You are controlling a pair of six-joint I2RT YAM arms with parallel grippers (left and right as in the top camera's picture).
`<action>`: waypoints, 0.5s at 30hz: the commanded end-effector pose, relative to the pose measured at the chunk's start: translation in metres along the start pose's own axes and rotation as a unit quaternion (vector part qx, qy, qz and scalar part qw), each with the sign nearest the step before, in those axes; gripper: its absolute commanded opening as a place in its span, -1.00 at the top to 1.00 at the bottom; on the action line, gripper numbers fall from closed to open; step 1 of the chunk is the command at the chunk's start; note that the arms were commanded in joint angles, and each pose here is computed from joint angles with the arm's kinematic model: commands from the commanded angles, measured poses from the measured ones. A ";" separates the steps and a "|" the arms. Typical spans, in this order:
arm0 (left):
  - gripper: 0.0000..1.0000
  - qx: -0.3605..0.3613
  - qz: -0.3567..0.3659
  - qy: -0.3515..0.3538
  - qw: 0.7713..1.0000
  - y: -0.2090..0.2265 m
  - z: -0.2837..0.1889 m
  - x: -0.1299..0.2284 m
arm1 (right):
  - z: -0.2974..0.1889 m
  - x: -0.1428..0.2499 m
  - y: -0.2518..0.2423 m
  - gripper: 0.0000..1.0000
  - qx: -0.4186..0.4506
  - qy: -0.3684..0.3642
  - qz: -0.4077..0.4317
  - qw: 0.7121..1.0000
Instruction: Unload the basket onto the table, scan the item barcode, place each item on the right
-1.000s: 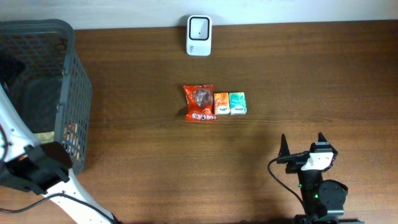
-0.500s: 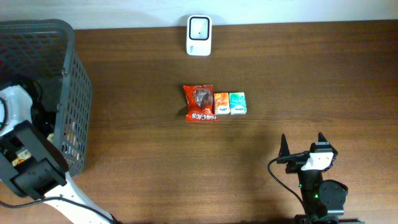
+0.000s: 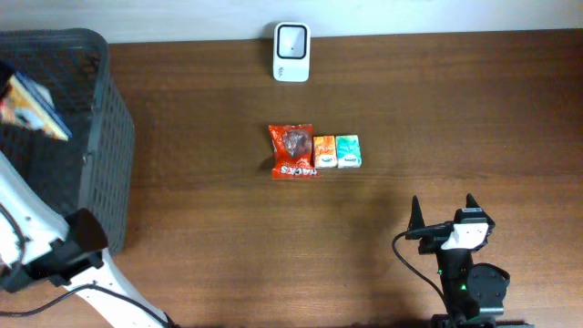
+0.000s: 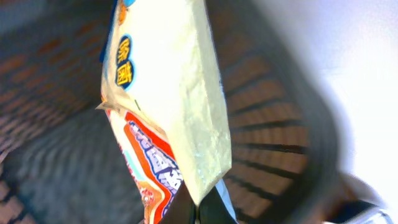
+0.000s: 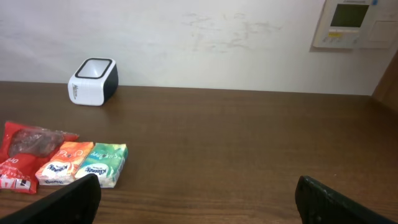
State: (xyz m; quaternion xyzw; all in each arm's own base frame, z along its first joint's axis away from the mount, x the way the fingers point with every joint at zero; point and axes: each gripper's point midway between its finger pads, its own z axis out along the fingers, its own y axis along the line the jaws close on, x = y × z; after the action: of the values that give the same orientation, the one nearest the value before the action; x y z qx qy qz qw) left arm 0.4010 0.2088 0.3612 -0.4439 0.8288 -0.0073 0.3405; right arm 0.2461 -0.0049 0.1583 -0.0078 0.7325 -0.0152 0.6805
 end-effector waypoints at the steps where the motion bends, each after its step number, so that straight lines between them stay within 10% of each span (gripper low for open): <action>1: 1.00 0.148 0.132 -0.102 0.975 -0.086 -0.106 0.016 | 0.000 0.002 0.000 -0.97 -0.002 0.001 -0.003 1.000; 6: 1.00 0.281 0.351 -0.023 0.893 -0.213 -0.145 0.165 | 0.000 0.002 0.000 -0.97 -0.002 0.001 -0.003 1.000; 15: 1.00 -0.064 0.589 0.192 0.782 -0.175 0.104 0.377 | 0.000 0.002 0.000 -0.97 -0.002 0.001 -0.003 1.000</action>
State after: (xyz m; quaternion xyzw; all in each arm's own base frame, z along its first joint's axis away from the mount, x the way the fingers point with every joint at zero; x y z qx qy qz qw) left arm 0.4442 -0.1530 0.1711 0.1031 0.9821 0.1110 0.1116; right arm 0.2461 -0.0049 0.1583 -0.0076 0.7325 -0.0151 0.6805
